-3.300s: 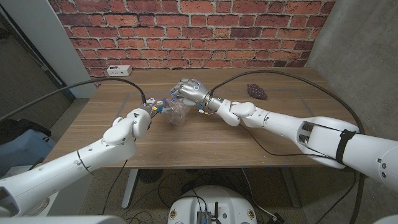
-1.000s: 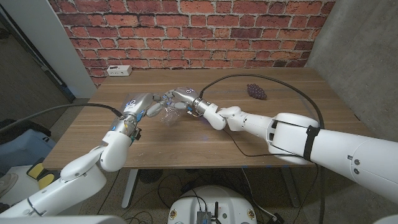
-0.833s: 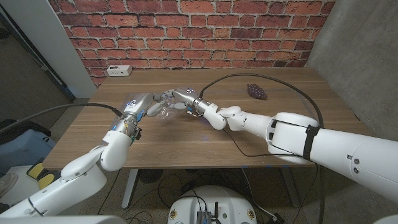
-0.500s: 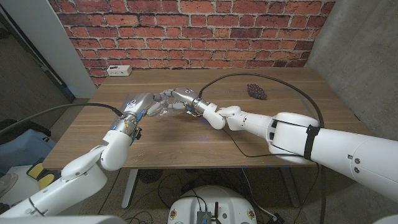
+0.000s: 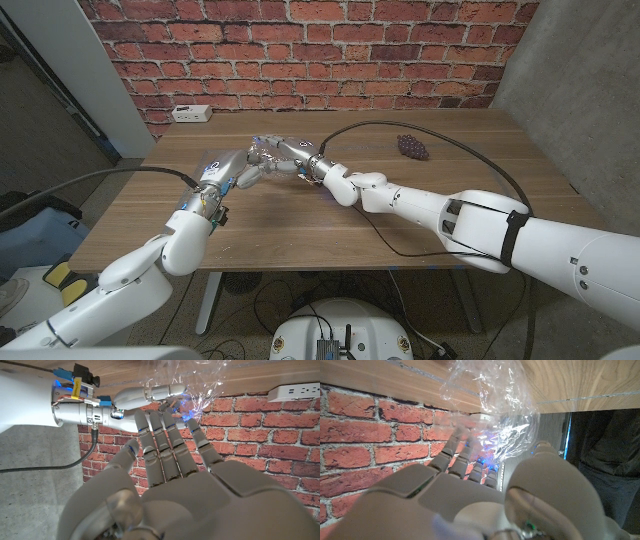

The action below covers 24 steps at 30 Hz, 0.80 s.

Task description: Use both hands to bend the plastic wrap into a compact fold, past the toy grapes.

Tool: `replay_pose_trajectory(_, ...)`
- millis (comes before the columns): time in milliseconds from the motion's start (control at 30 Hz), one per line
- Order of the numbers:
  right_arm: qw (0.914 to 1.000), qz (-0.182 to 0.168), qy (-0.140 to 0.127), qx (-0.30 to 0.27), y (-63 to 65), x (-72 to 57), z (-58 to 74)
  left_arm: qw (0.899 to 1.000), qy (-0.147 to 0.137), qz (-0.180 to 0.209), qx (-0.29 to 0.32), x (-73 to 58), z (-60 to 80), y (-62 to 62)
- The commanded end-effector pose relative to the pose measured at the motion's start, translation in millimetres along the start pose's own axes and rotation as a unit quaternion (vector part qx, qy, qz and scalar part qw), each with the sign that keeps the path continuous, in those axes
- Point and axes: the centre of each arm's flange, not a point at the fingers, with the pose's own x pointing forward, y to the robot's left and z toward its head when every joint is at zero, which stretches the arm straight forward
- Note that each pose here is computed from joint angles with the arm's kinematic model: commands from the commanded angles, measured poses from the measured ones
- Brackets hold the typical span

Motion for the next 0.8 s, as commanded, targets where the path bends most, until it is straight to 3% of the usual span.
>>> replay_pose_trajectory(33, 0.9977, 0.038, 0.026, -0.05, -10.7, 1.9, 6.5, 1.0, 0.0, 0.0, 0.001, -1.4, 0.9, 0.1)
replay_pose_trajectory(133, 0.9951, 0.057, 0.026, -0.076, -10.2, 5.4, 12.9, 1.0, 0.0, -0.001, 0.001, -1.3, 1.2, 0.0)
replay_pose_trajectory(200, 0.9943, 0.068, 0.008, -0.082, -12.2, 7.8, 14.5, 1.0, 0.001, -0.001, 0.002, -0.9, 1.0, 0.0)
replay_pose_trajectory(333, 0.9948, 0.053, -0.013, -0.086, -14.5, 8.2, 15.4, 1.0, 0.003, -0.001, 0.002, -0.4, 0.2, 0.0)
replay_pose_trajectory(433, 0.997, 0.027, -0.01, -0.072, -13.7, 8.5, 14.5, 1.0, 0.002, -0.002, 0.0, 0.6, 0.1, -0.9)
replay_pose_trajectory(567, 0.9983, -0.046, -0.011, -0.036, -11.8, 3.0, 12.6, 1.0, 0.003, -0.005, -0.001, 2.3, -0.9, -1.6)
replay_pose_trajectory(733, 0.9958, 0.055, -0.035, -0.065, -14.3, 6.7, 11.8, 1.0, 0.002, -0.004, 0.0, 4.4, -1.9, -1.0)
replay_pose_trajectory(800, 0.9951, 0.068, -0.044, -0.057, -13.4, 5.0, 10.5, 1.0, 0.002, -0.005, -0.001, 5.6, -2.5, -1.0)
